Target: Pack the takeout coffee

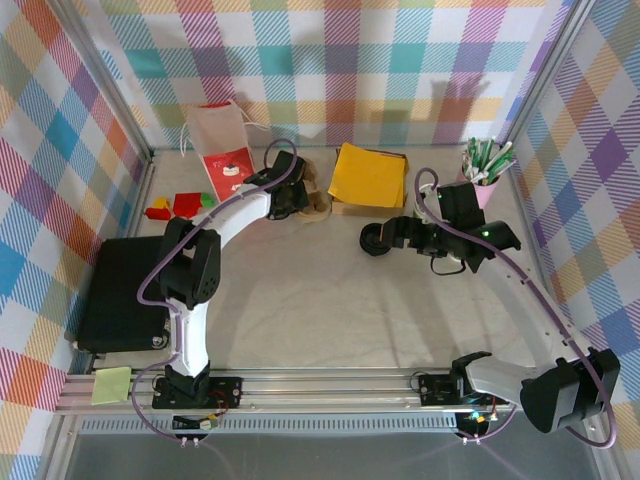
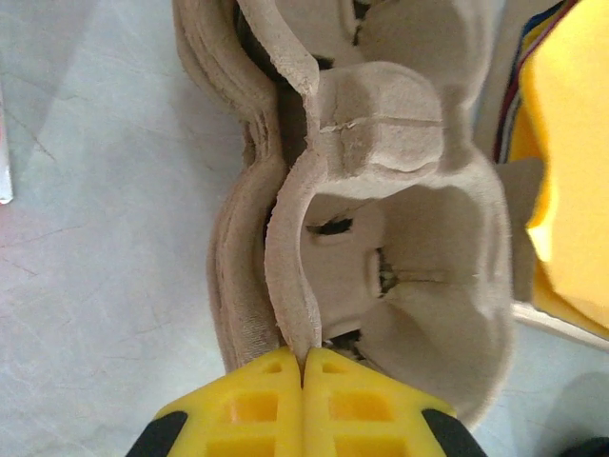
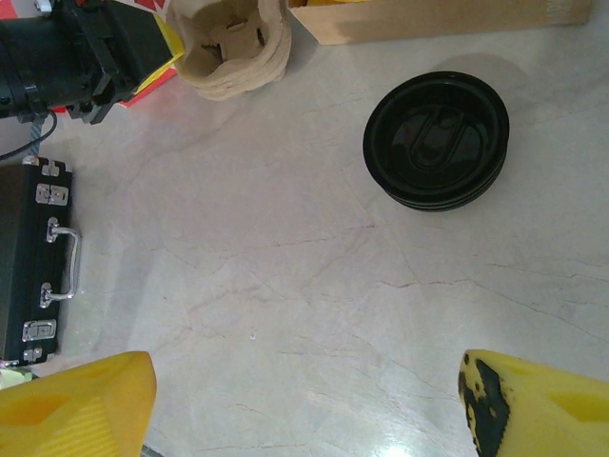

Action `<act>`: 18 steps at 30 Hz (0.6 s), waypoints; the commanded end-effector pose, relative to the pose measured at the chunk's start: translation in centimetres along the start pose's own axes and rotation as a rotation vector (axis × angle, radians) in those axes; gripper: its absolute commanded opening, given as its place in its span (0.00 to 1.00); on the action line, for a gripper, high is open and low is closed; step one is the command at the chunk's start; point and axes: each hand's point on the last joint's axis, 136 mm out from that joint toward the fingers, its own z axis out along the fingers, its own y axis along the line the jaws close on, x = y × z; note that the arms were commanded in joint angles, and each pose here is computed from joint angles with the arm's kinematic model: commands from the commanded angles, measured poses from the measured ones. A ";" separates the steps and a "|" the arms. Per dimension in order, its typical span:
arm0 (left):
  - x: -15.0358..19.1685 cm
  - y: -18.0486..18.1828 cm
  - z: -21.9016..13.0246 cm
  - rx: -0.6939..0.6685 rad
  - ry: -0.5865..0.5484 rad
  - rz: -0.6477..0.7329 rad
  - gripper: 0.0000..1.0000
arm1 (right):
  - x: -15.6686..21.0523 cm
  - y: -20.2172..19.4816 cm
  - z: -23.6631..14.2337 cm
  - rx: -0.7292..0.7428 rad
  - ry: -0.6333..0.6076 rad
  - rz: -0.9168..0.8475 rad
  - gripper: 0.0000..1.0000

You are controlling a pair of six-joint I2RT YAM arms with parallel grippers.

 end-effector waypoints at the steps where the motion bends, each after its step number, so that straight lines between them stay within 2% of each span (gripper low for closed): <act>1: -1.7 -1.2 -2.8 0.090 -0.037 -0.023 0.00 | -0.6 0.8 -1.3 -0.014 -0.038 -0.033 0.83; 10: -3.0 -1.8 -5.7 0.184 -0.059 -0.039 0.00 | -1.5 1.8 -2.8 -0.033 -0.092 -0.059 0.83; 18: -3.2 -4.0 -10.5 0.312 -0.034 0.057 0.00 | -2.7 4.4 -4.7 -0.118 -0.142 -0.209 0.82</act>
